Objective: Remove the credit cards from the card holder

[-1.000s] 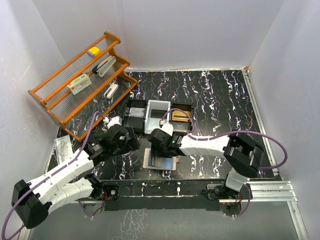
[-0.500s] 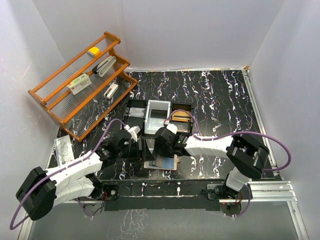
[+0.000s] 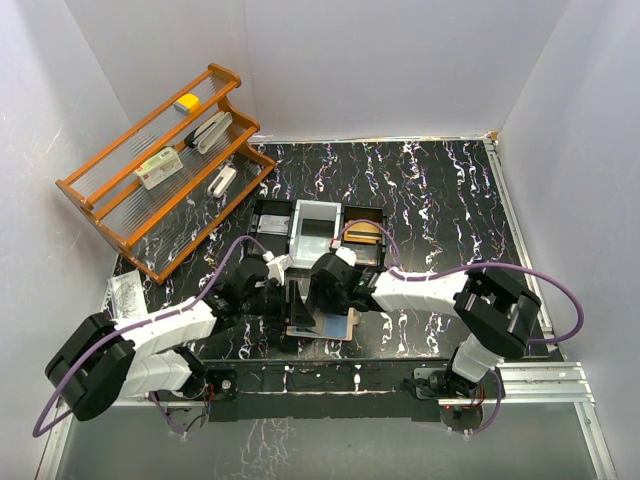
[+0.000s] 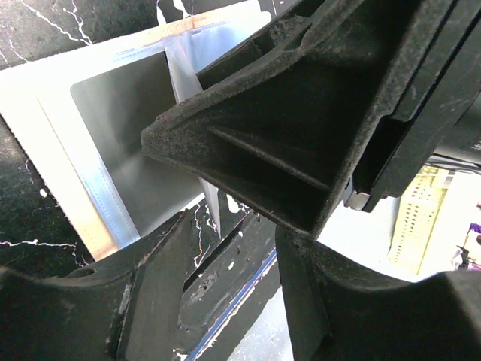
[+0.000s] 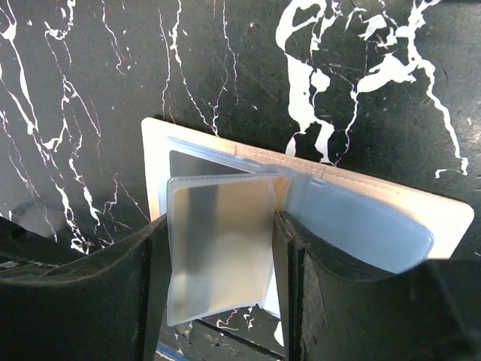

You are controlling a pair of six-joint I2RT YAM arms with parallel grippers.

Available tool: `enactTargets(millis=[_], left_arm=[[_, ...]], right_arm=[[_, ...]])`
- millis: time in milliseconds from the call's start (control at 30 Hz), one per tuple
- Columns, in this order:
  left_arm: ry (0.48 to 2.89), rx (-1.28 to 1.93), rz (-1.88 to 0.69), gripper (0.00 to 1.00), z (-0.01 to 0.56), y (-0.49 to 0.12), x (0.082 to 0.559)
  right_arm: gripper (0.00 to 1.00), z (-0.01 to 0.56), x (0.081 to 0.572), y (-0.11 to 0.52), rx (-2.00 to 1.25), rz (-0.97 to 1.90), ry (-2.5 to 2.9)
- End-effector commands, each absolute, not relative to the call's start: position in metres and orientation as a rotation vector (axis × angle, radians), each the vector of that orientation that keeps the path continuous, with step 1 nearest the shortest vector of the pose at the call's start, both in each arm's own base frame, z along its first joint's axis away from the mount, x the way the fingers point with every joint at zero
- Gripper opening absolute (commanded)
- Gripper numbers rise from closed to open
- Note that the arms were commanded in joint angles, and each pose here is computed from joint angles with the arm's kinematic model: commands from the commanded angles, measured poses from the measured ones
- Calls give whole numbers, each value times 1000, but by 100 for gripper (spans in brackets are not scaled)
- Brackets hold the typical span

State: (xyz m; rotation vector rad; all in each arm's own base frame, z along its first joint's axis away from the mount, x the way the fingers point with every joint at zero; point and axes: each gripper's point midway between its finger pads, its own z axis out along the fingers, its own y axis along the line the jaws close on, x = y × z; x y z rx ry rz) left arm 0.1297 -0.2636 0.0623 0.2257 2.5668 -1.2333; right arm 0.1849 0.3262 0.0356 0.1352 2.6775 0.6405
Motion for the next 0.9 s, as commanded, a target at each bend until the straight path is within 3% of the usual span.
enactTargets(millis=[0,233,333,400,667,867], left_arm=[[2531,269,-1277,45,65,-268,130],[2565,244,-1253,27,56,-274,138],[2571,237,-1253,24,54,-277,141],[2557,238,-1255,26,57,-278,143],[2552,272,-1295,35,60,-287,145],[2558,288,-1321,40,61,-292,145]], right_arm=[[50,48,189,331,149,708,2637],[50,54,190,333,152,739,2626],[51,57,190,334,148,753,2623],[53,60,191,335,143,763,2620],[79,87,202,322,182,745,2554],[82,93,209,289,289,603,2522]])
